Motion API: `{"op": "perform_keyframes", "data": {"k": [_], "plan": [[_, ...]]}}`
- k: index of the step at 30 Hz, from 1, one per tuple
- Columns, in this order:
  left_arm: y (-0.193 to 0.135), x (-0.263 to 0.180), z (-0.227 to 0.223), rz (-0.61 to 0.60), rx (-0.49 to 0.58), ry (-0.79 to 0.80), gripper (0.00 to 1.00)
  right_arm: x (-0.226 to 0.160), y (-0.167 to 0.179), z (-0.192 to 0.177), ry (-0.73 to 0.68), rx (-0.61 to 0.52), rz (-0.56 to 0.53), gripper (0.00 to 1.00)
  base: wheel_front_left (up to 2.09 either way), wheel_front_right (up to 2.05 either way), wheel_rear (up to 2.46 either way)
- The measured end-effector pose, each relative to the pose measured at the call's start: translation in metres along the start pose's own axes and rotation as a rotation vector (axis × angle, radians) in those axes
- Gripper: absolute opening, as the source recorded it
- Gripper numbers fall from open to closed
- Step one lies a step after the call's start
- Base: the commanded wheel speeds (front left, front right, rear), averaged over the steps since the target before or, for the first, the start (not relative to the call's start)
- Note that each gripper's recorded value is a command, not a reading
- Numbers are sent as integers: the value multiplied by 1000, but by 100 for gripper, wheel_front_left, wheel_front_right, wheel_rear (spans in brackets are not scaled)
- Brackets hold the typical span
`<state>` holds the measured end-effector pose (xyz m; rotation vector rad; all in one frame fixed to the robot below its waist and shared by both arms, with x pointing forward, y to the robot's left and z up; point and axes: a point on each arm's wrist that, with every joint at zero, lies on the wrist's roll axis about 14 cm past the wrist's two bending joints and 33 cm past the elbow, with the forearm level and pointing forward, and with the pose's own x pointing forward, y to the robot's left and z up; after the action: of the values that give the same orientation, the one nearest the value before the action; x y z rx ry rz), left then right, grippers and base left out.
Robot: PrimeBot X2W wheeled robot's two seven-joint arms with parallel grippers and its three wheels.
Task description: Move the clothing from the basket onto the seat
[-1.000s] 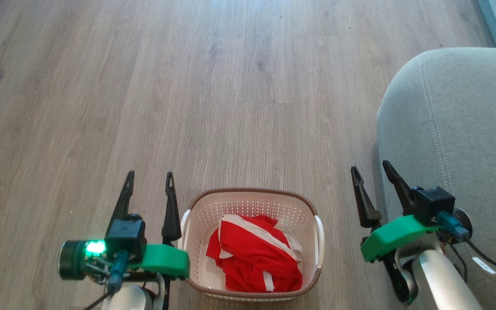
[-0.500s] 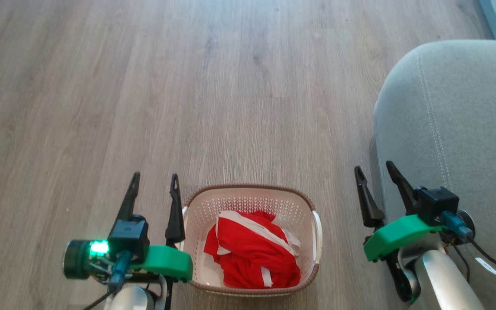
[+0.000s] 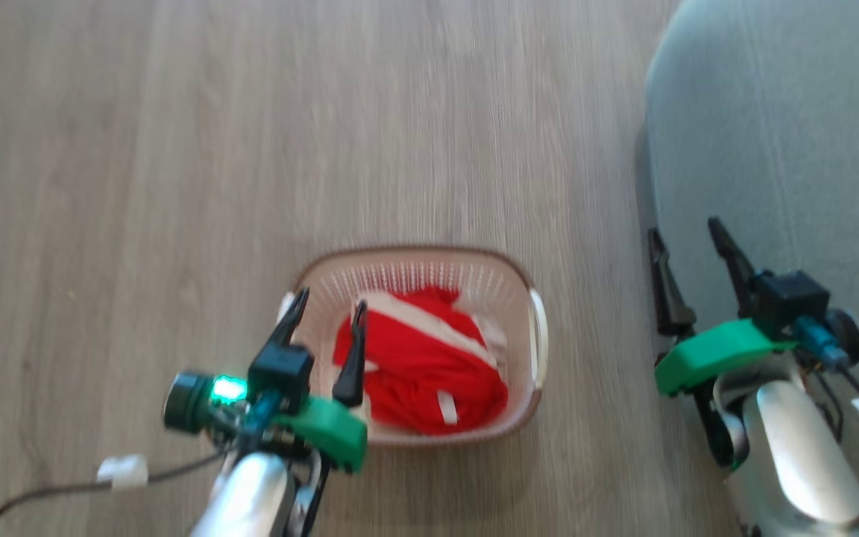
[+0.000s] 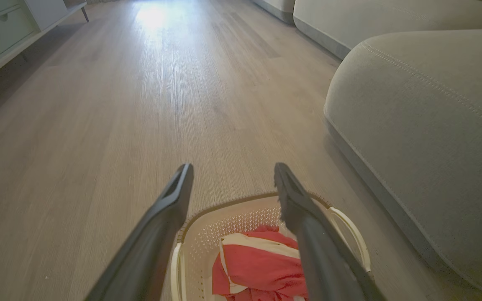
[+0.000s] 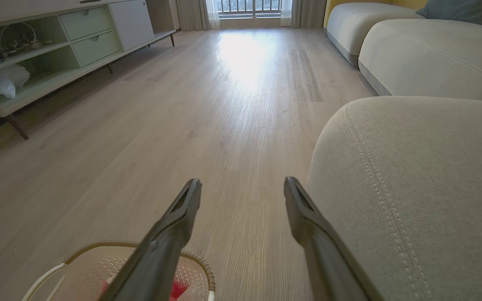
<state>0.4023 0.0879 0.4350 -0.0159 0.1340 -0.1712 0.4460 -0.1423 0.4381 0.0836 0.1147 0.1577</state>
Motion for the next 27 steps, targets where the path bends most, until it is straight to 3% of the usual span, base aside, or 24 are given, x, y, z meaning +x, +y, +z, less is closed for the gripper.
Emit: {"op": "perform_keyframes", "data": {"k": [8,14,18,27], "plan": [[-30,43,-84,-189,58,223,100,27,-28,-33,54,-16,-55,100,0,0,0],[-52,80,-130,-323,104,303,100,44,-43,-63,97,-30,-76,100,0,0,0],[-63,85,-179,-411,125,425,100,48,-44,-90,150,-31,-66,100,0,0,0],[-94,86,-246,-701,310,535,100,54,-47,-127,211,-22,-58,100,0,0,0]]}}
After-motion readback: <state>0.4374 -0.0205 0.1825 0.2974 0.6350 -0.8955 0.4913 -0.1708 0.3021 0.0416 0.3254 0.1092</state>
